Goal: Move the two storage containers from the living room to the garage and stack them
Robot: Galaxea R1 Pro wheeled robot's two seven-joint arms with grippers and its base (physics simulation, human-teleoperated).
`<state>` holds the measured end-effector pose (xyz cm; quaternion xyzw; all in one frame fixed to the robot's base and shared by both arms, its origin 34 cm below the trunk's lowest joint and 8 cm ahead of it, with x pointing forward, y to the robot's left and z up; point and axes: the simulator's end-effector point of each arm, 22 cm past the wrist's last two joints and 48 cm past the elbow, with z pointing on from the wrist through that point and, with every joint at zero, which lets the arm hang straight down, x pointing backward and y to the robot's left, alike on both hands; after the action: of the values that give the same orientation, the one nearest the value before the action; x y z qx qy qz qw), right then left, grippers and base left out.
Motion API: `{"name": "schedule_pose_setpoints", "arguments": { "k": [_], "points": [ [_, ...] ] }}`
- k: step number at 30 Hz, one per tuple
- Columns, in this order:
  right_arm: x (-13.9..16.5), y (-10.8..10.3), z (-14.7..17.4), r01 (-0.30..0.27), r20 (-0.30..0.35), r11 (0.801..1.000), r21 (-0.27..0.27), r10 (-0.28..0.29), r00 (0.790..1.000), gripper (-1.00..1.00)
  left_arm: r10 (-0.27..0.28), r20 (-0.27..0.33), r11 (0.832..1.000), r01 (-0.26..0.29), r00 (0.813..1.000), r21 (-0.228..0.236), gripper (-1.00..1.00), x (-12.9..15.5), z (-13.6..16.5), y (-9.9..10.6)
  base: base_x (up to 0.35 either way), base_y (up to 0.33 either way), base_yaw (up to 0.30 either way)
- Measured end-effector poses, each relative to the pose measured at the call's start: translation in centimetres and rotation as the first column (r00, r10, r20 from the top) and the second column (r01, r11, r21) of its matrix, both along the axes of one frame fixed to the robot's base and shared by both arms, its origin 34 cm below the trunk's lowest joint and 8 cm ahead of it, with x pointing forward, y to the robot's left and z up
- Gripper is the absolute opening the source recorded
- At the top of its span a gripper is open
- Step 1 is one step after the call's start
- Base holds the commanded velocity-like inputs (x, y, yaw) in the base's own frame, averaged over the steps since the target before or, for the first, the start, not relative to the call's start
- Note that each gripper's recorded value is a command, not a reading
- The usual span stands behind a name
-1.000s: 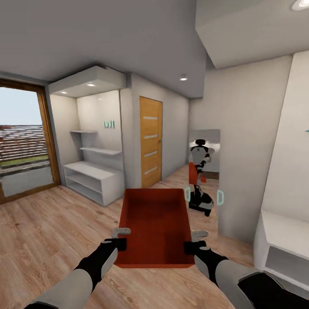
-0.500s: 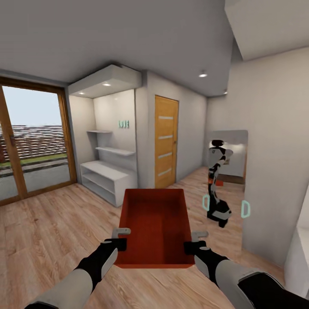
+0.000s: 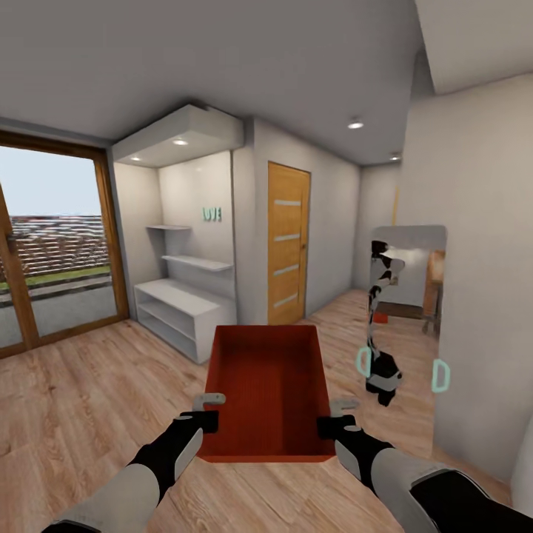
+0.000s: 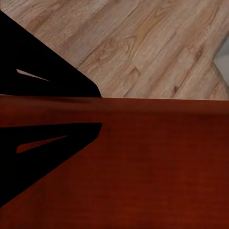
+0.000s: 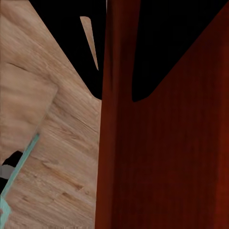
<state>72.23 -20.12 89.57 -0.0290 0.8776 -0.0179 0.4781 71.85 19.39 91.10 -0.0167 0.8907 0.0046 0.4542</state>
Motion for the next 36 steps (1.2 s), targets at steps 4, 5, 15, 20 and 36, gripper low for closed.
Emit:
{"name": "schedule_pose_setpoints", "arguments": {
  "k": [4, 5, 15, 20, 36],
  "points": [
    [0.03, -0.05, 0.04, 0.000, 0.002, 1.000, 0.001, 0.000, 1.000, -1.00, -0.001, 0.002, 1.000, 0.001, 1.000, 0.001, -1.00, 0.03, 0.06, -0.05, 0.322, 0.000, 0.000],
    [0.02, -0.05, 0.02, 0.000, 0.002, 1.000, 0.001, 0.000, 1.000, -1.00, -0.001, 0.002, 1.000, 0.001, 1.000, 0.001, -1.00, 0.03, 0.05, -0.05, 0.322, 0.000, 0.000],
    [-0.03, 0.17, 0.00, 0.001, -0.001, 1.000, -0.004, -0.001, 1.000, -1.00, 0.003, -0.001, 1.000, -0.003, 1.000, -0.002, -1.00, -0.03, -0.12, 0.18, 0.322, 0.000, 0.000],
    [0.00, 0.13, 0.04, 0.001, 0.002, 1.000, -0.005, -0.001, 1.000, -1.00, 0.003, 0.001, 1.000, -0.003, 1.000, -0.003, -1.00, -0.02, -0.11, 0.14, 0.322, 0.000, 0.000],
    [0.04, 0.23, 0.13, 0.003, 0.006, 1.000, -0.004, -0.003, 1.000, -1.00, 0.003, 0.005, 1.000, -0.003, 1.000, 0.000, -1.00, 0.09, 0.09, 0.26, 0.322, 0.000, 0.000]
  ]
}}
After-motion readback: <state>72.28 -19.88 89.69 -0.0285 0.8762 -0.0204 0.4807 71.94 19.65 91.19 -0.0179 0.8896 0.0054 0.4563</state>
